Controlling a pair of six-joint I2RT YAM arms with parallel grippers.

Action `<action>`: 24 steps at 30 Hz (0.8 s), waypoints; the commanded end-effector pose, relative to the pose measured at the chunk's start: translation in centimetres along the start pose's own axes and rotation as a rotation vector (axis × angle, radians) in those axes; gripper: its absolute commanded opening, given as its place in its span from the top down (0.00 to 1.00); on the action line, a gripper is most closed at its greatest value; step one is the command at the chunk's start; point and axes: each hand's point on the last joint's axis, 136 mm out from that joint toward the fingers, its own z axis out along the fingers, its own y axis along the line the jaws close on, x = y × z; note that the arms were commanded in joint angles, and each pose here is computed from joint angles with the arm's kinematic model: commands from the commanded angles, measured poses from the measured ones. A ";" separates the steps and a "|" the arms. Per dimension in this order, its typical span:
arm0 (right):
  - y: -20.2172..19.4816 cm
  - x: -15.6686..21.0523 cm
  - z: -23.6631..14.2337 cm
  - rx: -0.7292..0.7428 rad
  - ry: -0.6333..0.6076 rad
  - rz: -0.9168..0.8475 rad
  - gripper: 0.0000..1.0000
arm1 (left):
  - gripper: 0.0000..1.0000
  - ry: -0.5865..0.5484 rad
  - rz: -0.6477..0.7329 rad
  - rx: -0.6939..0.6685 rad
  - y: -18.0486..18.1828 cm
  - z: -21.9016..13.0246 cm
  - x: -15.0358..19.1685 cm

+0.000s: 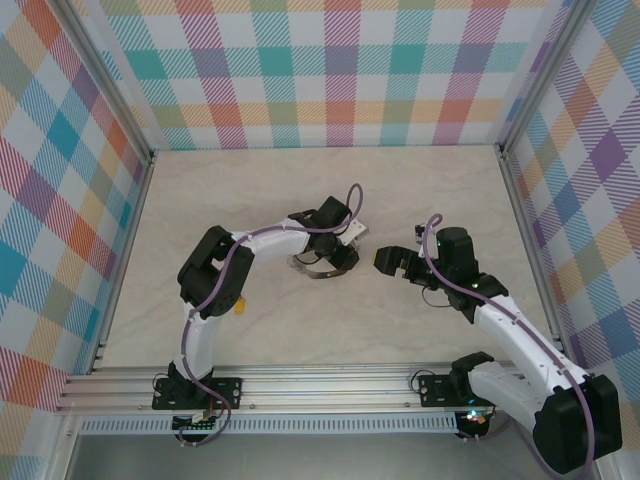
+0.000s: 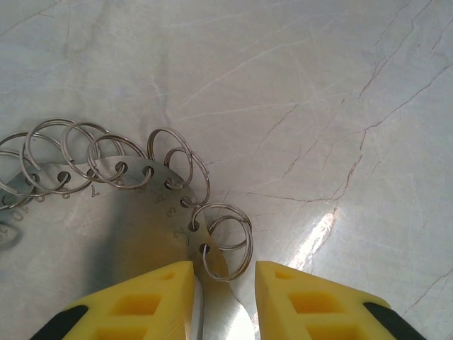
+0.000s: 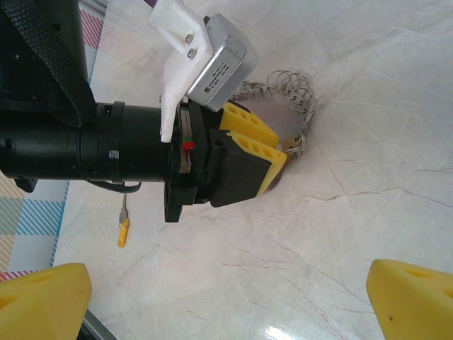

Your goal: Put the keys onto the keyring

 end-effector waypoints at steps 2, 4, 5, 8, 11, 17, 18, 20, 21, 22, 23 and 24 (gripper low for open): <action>0.2 -0.5 0.1 -0.009 -0.020 -0.030 0.00 | 0.71 -0.017 0.012 0.018 0.2 0.1 -0.8; 0.1 -0.5 0.1 -0.008 -0.019 -0.029 0.00 | 0.71 -0.013 0.010 0.020 0.2 0.2 -0.7; 0.2 -0.5 0.1 -0.009 -0.020 -0.029 0.00 | 0.72 -0.014 0.010 0.020 0.2 0.2 -0.7; 0.2 -0.5 0.1 -0.008 -0.021 -0.030 0.00 | 0.72 -0.012 0.010 0.021 0.2 0.3 -0.7; 0.1 -0.5 0.1 -0.006 -0.019 -0.030 0.00 | 0.73 -0.009 0.008 0.026 0.1 0.4 -0.7; 0.1 -0.4 0.1 -0.006 -0.019 -0.031 0.00 | 0.75 -0.009 0.006 0.030 0.1 0.6 -0.7; 0.0 -0.4 0.1 -0.005 -0.018 -0.030 0.00 | 0.77 -0.008 0.006 0.030 0.1 0.6 -0.7; 0.0 -0.4 0.1 -0.004 -0.019 -0.030 0.00 | 0.78 -0.010 0.004 0.031 0.1 0.6 -0.8; 0.0 -0.4 0.1 -0.004 -0.018 -0.029 0.00 | 0.80 -0.012 0.005 0.031 0.1 0.6 -0.9; 0.0 -0.4 0.1 -0.005 -0.020 -0.032 0.00 | 0.81 -0.011 0.005 0.031 0.1 0.6 -0.8; -0.1 -0.4 0.1 -0.004 -0.018 -0.031 0.00 | 0.82 -0.012 0.005 0.032 0.1 0.6 -0.9; -0.1 -0.3 0.1 -0.003 -0.019 -0.031 0.00 | 0.84 -0.013 0.005 0.035 0.1 0.7 -0.9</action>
